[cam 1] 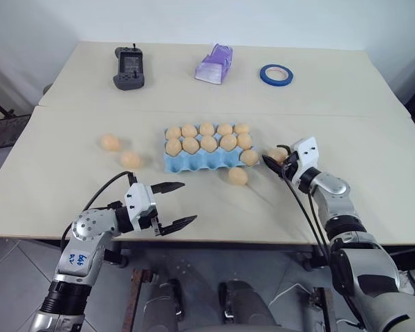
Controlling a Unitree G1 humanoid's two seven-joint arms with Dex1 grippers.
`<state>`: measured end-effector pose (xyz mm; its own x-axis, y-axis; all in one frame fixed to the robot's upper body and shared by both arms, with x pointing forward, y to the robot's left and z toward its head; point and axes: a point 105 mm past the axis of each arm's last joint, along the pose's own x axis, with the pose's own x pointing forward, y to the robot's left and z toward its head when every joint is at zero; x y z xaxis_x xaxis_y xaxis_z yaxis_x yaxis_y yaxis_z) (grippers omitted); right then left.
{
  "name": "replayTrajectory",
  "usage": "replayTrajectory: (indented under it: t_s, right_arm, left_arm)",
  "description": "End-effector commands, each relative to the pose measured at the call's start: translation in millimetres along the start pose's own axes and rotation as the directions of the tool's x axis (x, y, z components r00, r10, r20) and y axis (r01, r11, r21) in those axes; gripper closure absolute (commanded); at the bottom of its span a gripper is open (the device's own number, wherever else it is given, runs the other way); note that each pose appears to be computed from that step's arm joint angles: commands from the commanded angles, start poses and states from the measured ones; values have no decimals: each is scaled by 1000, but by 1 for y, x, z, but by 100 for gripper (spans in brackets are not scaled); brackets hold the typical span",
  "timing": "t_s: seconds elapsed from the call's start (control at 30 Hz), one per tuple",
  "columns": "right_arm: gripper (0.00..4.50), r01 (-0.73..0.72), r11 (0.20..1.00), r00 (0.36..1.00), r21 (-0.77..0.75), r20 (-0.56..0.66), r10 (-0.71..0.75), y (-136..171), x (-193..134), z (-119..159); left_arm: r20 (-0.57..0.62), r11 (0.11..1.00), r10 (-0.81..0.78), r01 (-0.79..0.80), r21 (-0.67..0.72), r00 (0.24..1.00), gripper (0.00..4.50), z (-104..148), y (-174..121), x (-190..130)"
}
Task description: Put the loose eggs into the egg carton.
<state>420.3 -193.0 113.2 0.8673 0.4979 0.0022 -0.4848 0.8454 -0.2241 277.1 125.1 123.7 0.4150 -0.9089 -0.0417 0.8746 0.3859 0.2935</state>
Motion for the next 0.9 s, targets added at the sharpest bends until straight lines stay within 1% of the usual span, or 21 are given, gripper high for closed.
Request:
replayTrajectory:
  t_s: [0.03, 0.1, 0.17, 0.27, 0.3, 0.37, 0.47, 0.53, 0.6, 0.63, 0.67, 0.77, 0.9]
  right_arm:
    - [204, -15, 998, 992, -54, 122, 21, -4, -2, 31]
    - [204, -65, 996, 980, -64, 183, 75, 3, 0, 51]
    - [204, -135, 988, 961, -74, 232, 149, 20, 6, 72]
    - [204, -232, 968, 937, -98, 244, 249, 51, 14, 89]
    - [204, -258, 961, 933, -103, 234, 275, 61, 18, 90]
    - [204, -281, 954, 929, -103, 221, 297, 72, 22, 91]
    - [204, -353, 931, 908, -96, 206, 366, 104, 34, 91]
    - [204, -381, 919, 902, -99, 177, 393, 115, 38, 85]
    - [204, -389, 918, 903, -83, 162, 397, 118, 39, 79]
    - [132, -392, 917, 904, -69, 155, 398, 118, 39, 76]
    - [104, -388, 918, 905, -79, 158, 396, 117, 39, 77]
    - [1, -367, 926, 910, -94, 169, 378, 110, 38, 82]
    - [1, -350, 931, 913, -107, 183, 364, 101, 32, 87]
  left_arm:
    - [12, 999, 25, -25, 43, 1000, 0, 9, 6, -2]
    - [5, 998, 44, -44, 36, 999, 0, 6, 8, -5]
    - [-8, 997, 66, -66, 30, 998, 0, 2, 11, -11]
    - [-25, 995, 100, -100, 25, 995, 0, -2, 15, -16]
    - [-31, 993, 116, -116, 19, 993, 0, -3, 17, -19]
    - [-37, 991, 136, -136, 11, 990, 0, -5, 19, -23]
    - [-47, 983, 181, -181, -6, 982, 0, -8, 23, -32]
    - [-49, 981, 195, -196, -7, 980, 0, -7, 24, -35]
    - [-49, 979, 204, -204, -5, 978, 0, -5, 23, -37]
    - [-50, 978, 208, -208, -4, 977, 0, -5, 23, -38]
    - [-49, 978, 210, -210, -4, 977, 0, -4, 22, -39]
    - [-46, 977, 213, -214, -7, 976, 0, -3, 21, -39]
    - [-38, 978, 206, -207, -16, 978, 0, -1, 18, -37]
